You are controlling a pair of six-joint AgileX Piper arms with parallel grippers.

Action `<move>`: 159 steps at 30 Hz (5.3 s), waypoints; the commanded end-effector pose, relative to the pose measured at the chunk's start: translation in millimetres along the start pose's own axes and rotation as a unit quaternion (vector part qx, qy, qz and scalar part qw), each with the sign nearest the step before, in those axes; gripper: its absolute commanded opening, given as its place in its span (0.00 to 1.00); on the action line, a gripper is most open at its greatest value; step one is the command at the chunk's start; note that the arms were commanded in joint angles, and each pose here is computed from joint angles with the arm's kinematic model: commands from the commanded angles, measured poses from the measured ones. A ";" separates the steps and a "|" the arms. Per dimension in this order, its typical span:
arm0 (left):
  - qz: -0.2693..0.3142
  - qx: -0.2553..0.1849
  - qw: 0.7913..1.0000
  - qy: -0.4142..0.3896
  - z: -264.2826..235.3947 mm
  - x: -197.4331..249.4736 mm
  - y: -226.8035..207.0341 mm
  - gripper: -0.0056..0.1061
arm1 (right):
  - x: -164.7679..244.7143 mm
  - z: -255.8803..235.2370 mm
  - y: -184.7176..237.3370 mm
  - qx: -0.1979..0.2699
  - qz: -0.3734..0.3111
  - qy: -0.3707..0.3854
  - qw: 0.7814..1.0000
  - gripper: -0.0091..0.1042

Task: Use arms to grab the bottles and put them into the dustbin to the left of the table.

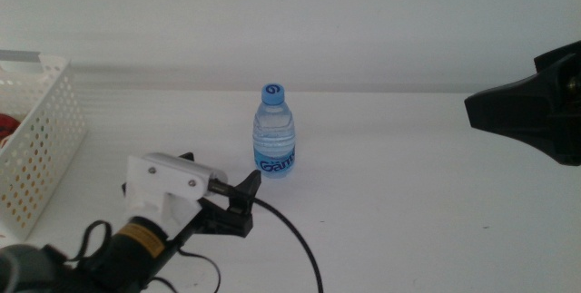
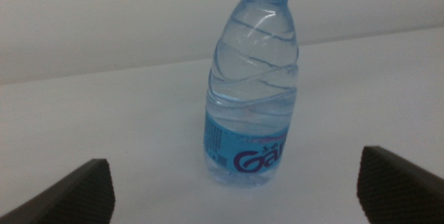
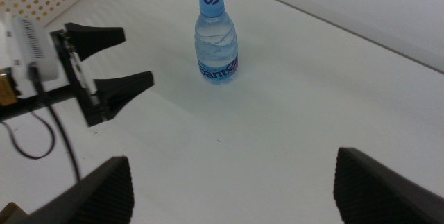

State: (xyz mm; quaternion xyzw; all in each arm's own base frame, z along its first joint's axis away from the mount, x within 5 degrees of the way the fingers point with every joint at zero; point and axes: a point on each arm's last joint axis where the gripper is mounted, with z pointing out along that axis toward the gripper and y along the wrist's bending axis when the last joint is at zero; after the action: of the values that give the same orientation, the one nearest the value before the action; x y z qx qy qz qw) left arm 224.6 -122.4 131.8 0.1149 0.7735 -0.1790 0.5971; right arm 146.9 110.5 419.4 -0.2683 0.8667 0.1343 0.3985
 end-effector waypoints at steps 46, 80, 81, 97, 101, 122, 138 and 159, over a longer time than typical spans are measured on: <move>-0.002 0.033 0.999 0.021 104.1 1.1 -15.3 0.89 | -1.4 -2.6 -0.2 0.002 -0.008 -0.007 1.000 0.76; -0.002 0.035 0.999 0.007 147.5 12.9 -17.3 0.89 | -1.4 -2.6 -0.2 0.002 -0.008 -0.007 1.000 0.76; -0.001 0.036 0.999 0.005 148.4 12.6 -17.4 0.89 | -1.4 -2.6 -0.2 0.002 -0.008 -0.007 1.000 0.76; 0.021 0.015 1.000 -0.001 149.9 11.3 -13.8 0.81 | -1.4 -2.6 -0.2 0.002 -0.008 -0.007 1.000 0.76; 0.021 0.015 1.000 -0.001 149.9 11.3 -13.8 0.64 | -1.4 -2.6 -0.2 0.002 -0.008 -0.007 1.000 0.76; 0.045 0.004 0.998 0.033 103.2 -17.4 -13.1 0.03 | -1.4 -2.6 -0.2 0.002 -0.008 -0.007 1.000 0.76; 0.071 -0.037 0.988 0.130 21.5 -55.3 -0.8 0.03 | -1.4 -2.6 -0.2 0.002 -0.008 -0.007 1.000 0.76; 0.080 -0.050 0.942 0.321 -39.7 -138.4 43.5 0.03 | -1.4 -2.6 -0.2 0.002 -0.008 -0.007 1.000 0.76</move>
State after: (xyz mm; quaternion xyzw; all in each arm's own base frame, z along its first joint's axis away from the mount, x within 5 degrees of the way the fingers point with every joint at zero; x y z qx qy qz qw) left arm 240.0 -65.9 252.6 0.1928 0.9251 -0.0517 0.3230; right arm 147.0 110.4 419.4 -0.2684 0.8667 0.1335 0.3988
